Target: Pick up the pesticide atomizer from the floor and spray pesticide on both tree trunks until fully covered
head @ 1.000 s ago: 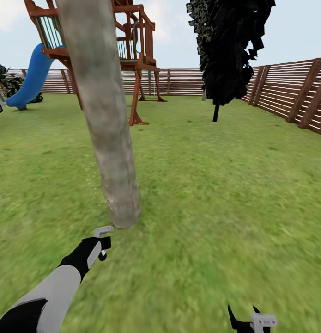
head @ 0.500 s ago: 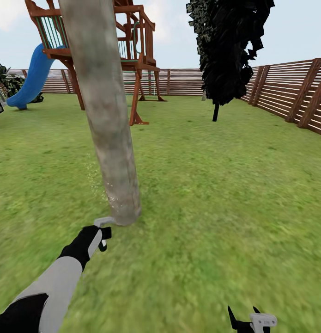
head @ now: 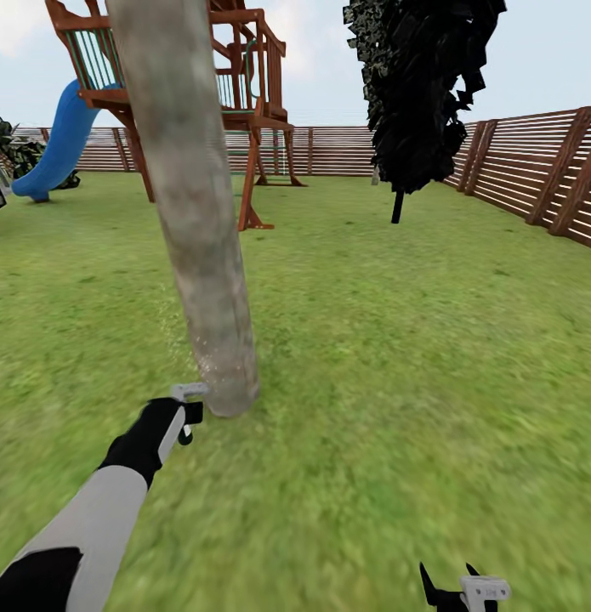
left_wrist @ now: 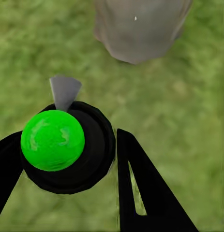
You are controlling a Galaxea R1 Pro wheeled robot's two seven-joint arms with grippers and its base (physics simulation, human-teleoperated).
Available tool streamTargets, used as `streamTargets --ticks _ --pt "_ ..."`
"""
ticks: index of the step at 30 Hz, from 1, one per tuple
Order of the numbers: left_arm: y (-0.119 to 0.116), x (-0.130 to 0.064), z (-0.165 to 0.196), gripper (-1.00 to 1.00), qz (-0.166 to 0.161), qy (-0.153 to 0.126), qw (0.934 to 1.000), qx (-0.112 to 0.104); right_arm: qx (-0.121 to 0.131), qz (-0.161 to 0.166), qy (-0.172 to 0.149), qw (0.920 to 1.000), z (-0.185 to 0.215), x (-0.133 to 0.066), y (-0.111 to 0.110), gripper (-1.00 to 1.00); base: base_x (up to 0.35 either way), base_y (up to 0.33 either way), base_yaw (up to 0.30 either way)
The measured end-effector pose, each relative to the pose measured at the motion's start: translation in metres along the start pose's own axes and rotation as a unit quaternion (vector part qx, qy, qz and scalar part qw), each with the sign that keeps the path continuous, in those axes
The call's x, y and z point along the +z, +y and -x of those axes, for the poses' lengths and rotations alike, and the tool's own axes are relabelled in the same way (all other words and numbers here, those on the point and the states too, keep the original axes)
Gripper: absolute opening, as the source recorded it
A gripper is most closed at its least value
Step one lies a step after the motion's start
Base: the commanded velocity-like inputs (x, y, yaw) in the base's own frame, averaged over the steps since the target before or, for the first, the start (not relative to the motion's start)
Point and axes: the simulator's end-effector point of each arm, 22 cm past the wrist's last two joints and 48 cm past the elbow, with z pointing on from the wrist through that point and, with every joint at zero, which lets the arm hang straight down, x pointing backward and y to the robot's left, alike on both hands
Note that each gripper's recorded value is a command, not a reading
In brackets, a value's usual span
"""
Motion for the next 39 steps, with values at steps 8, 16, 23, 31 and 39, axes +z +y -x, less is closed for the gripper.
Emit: streamTargets --ticks 8,16,23,31,39 --pt "-0.004 0.000 -0.001 -1.00 -0.002 0.001 1.0000 0.002 0.000 0.000 0.000 1.0000 0.000 0.000 0.000 1.00 0.095 -0.207 0.000" --pt "-0.004 -0.008 0.022 -1.00 -0.001 -0.018 0.9998 0.003 0.000 0.000 0.000 1.0000 0.000 0.000 0.000 1.00 -0.022 -0.106 0.000" --pt "0.038 -0.018 0.040 -1.00 0.020 -0.016 0.9997 -0.005 0.000 0.000 0.000 1.0000 0.000 0.000 0.000 1.00 0.000 0.000 0.000" --pt "0.022 -0.040 0.067 -1.00 0.008 -0.034 0.9994 -0.004 0.000 0.000 0.000 1.0000 0.000 0.000 0.000 1.00 0.000 0.000 0.000" --pt "-0.017 -0.080 0.097 -1.00 -0.037 -0.041 0.9983 -0.016 0.000 0.000 0.000 1.0000 0.000 0.000 0.000 1.00 0.000 0.000 0.000"
